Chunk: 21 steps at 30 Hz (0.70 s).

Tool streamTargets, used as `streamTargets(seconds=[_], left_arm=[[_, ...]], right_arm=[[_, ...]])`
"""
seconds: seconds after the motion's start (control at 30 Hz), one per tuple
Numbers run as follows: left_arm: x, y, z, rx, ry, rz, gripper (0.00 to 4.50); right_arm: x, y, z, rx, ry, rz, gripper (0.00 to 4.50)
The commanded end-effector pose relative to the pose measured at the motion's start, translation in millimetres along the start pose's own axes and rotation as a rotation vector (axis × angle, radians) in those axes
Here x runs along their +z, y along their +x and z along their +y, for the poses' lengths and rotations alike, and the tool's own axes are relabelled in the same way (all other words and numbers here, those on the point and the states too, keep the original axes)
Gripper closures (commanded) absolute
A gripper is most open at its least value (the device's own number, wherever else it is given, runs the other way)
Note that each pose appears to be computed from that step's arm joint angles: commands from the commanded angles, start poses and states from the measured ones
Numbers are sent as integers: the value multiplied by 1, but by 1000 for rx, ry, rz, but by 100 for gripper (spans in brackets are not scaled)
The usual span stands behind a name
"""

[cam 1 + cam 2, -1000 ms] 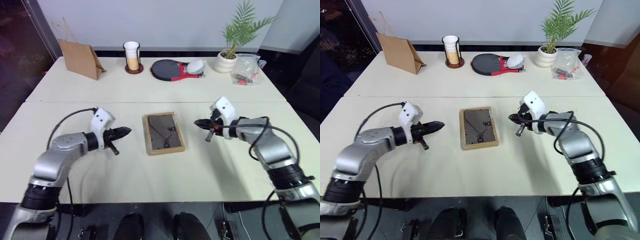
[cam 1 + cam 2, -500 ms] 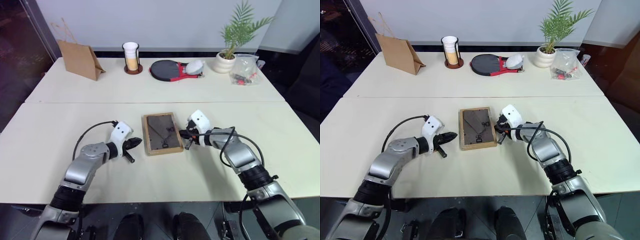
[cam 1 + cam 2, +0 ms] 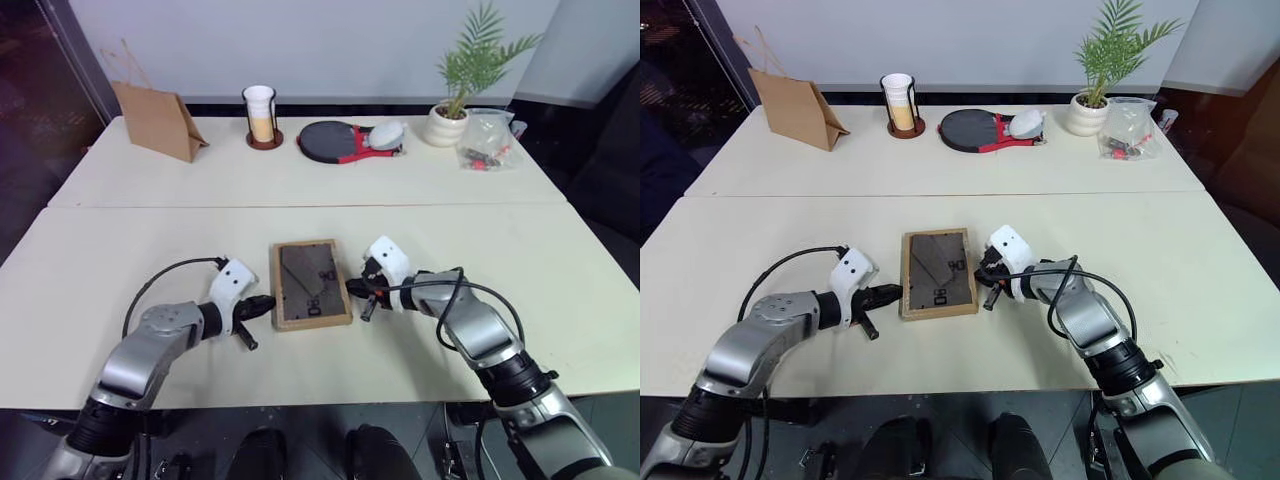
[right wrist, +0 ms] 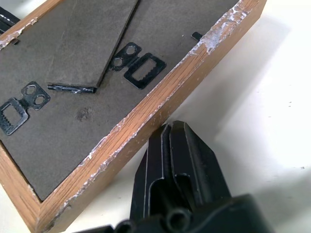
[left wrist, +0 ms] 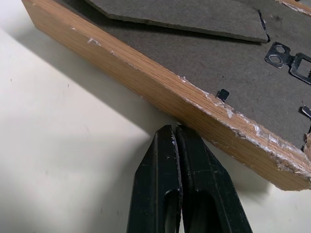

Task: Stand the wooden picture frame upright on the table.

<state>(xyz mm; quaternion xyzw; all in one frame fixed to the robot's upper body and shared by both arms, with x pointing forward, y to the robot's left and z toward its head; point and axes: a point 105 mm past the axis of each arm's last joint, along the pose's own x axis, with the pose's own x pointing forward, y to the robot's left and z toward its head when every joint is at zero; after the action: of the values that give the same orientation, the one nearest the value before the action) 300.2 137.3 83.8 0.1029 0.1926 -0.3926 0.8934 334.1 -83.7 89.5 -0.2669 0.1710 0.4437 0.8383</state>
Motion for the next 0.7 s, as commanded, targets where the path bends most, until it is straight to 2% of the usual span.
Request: streamTargets(seconds=[0.03, 0.1, 0.2, 0.3, 0.43, 0.53, 0.7], left_arm=[[1, -7, 12, 47, -4, 5, 443], [4, -16, 21, 54, -27, -4, 443], [17, -28, 19, -14, -149, -66, 363], [34, -36, 8, -135, -344, -134, 215], [42, -42, 3, -226, -582, -131, 16], [42, -42, 5, -250, -754, -113, 7], [38, -37, 9, -255, -866, -90, 7]], right_arm=[[0, -2, 5, 12, -42, 9, 447], [-3, -14, -3, -8, -59, 24, 447], [-5, -32, -9, -8, -111, 35, 450], [-2, -42, -14, -19, -133, 37, 450], [0, -45, -16, -19, -154, 37, 450], [-3, -41, -16, -17, -154, 43, 450], [-8, -31, -11, 4, -171, 55, 450]])
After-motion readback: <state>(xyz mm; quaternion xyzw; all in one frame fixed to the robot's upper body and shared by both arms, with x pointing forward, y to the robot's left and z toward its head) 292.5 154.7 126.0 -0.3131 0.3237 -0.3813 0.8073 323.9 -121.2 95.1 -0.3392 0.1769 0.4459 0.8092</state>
